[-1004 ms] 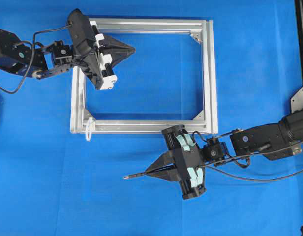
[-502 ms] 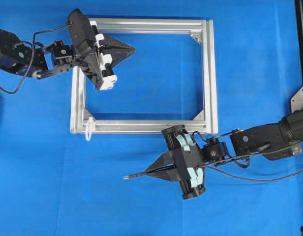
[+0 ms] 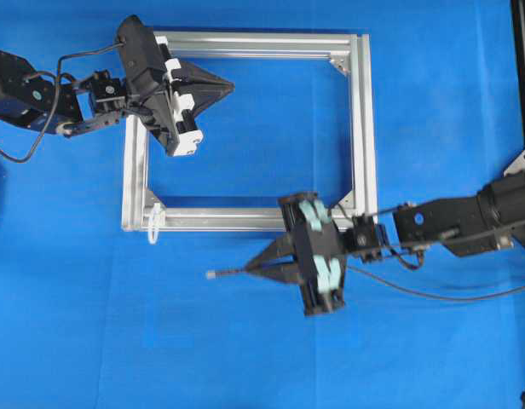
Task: Insert the wire through the string loop located on the left side.
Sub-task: 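Carry the cable plug with the right gripper toward the white zip-tie loop, then align the plug tip with the zip-tie loop using the right gripper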
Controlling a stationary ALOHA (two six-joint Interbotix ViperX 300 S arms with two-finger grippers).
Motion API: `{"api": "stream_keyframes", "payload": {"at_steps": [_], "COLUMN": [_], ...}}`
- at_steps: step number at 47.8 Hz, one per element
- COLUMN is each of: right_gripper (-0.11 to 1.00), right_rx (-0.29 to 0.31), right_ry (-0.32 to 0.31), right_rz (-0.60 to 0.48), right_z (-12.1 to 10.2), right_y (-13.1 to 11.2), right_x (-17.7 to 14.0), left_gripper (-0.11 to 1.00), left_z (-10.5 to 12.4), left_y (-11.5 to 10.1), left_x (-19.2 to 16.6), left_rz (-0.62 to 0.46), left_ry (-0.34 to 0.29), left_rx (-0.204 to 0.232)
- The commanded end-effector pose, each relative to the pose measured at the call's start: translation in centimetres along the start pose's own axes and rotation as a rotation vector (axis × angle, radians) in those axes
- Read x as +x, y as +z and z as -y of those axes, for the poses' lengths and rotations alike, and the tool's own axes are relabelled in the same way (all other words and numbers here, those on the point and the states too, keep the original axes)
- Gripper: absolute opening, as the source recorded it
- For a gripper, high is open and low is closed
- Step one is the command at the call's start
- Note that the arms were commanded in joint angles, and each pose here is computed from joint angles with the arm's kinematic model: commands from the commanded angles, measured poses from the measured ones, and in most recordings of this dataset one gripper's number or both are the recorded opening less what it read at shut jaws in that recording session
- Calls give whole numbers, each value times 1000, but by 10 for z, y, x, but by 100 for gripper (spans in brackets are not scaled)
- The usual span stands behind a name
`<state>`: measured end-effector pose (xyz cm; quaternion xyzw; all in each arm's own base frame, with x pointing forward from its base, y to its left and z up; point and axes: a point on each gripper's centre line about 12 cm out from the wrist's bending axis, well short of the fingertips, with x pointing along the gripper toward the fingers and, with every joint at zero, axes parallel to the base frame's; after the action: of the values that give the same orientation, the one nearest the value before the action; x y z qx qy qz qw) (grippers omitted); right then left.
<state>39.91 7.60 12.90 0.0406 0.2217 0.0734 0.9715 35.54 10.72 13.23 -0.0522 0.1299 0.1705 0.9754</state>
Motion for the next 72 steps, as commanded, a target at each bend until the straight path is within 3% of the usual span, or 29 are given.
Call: {"api": "stream_keyframes", "payload": {"at_steps": [1,17,33,56,72], "right_gripper": [-10,-10,-10,-10,-10], "right_rx": [15,53,57,55,54], "right_ry": [-23,-104,-104,-99,-100], "right_rz": [51,47,57,88,76], "right_z": [11,46,47,49,49], "right_y": [18,18,20,40,39], "right_x": [-5,-8,-5,37,40], "left_gripper": [0,0,0,0,0], "left_z": [2,2,3,2,2], "left_y": [15,14,14,14,15], "left_x": [-2,-2,-2,-3,-2], "left_rz": [46,44,44,44,44], "left_ry": [-8,-9,-10,-9,-9], "left_rx": [-1,0,1,0,0]}}
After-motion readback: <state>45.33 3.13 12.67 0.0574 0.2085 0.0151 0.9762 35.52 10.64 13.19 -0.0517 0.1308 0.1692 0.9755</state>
